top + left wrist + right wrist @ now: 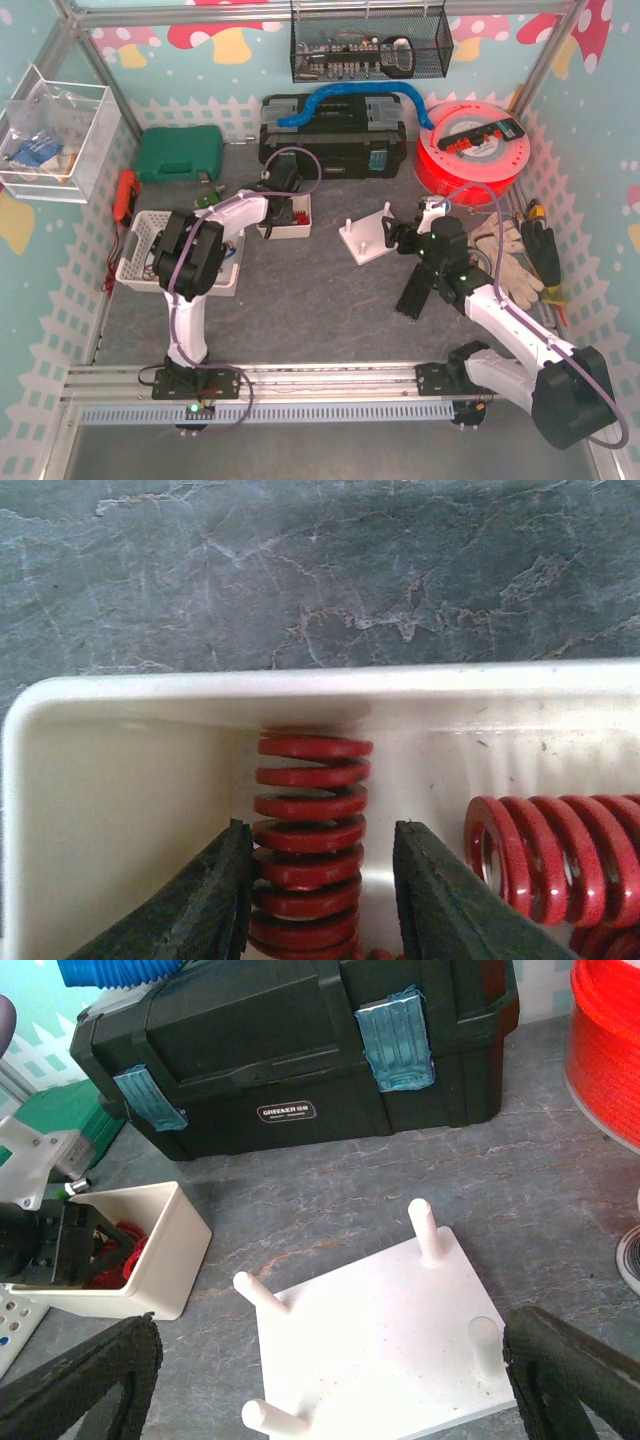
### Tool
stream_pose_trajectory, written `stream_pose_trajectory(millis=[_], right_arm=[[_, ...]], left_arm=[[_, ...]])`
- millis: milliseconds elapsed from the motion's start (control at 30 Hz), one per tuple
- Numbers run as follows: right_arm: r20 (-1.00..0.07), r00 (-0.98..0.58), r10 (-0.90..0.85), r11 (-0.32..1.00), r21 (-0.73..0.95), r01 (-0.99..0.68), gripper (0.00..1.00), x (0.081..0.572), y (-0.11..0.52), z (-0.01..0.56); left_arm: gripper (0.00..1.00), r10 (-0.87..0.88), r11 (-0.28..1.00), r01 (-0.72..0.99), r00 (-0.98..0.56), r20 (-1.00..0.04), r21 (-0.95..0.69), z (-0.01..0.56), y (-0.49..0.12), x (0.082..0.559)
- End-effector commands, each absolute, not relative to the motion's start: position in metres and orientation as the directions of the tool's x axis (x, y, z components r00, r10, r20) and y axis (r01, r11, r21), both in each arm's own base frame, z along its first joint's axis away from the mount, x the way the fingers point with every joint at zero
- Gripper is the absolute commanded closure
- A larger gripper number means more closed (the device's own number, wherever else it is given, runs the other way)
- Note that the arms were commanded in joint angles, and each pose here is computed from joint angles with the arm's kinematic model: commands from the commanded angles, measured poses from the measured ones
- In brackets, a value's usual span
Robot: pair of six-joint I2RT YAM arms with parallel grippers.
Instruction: Install the large spring
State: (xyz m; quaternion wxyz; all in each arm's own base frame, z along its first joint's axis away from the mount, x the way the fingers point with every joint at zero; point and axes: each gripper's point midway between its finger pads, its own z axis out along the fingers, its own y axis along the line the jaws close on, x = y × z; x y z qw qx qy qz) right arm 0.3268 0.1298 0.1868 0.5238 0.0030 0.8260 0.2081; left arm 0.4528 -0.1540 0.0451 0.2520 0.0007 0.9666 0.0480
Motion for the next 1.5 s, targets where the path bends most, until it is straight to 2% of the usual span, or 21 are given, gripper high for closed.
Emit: stream_pose_trajectory(millis=[0,133,333,533,1000,1233,1367,1467], right_arm=[[-0.88,-0.419,0.223,0.914,0.338,-0.223,0.07,0.326,0.129,0.193],[-0.881,-0.416,0.224,0.914,0.339,-0.225,0.07,0.326,0.129,0.194],[-0.882,-0.414,0.224,0.915,0.337,-0.222,0.07,0.326,0.128,0.194],[-0.884,-0.409,0.225,0.915,0.336,-0.225,0.07,0.326,0.128,0.196],[-0.851,-0.477,0.219,0.864,0.396,-0.311,0.1,0.323,0.152,0.202],[-0.826,-0.544,0.148,0.849,0.388,-0.357,0.12,0.321,0.164,0.209],[-0.831,-0.55,0.082,0.812,0.376,-0.446,0.14,0.313,0.177,0.224],[-0.826,-0.563,0.034,0.763,0.385,-0.519,0.17,0.303,0.189,0.235]], left_arm=[[0.56,0.001,0.997,-0.035,-0.877,-0.481,0.065,0.033,-0.157,0.457],[0.56,0.007,0.997,-0.031,-0.883,-0.469,0.073,0.023,-0.157,0.455],[0.61,0.014,0.997,-0.023,-0.878,-0.478,0.071,0.024,-0.158,0.457],[0.75,0.019,0.998,-0.012,-0.86,-0.511,0.057,0.037,-0.16,0.463],[0.9,-0.021,0.992,0.083,-0.64,-0.768,-0.097,0.165,-0.18,0.476],[0.91,-0.031,0.935,0.3,-0.458,-0.889,-0.187,0.218,-0.211,0.431],[0.91,0.007,0.878,0.462,-0.268,-0.963,-0.122,0.24,-0.239,0.386],[0.91,0.075,0.821,0.571,-0.131,-0.989,-0.014,0.23,-0.257,0.342]])
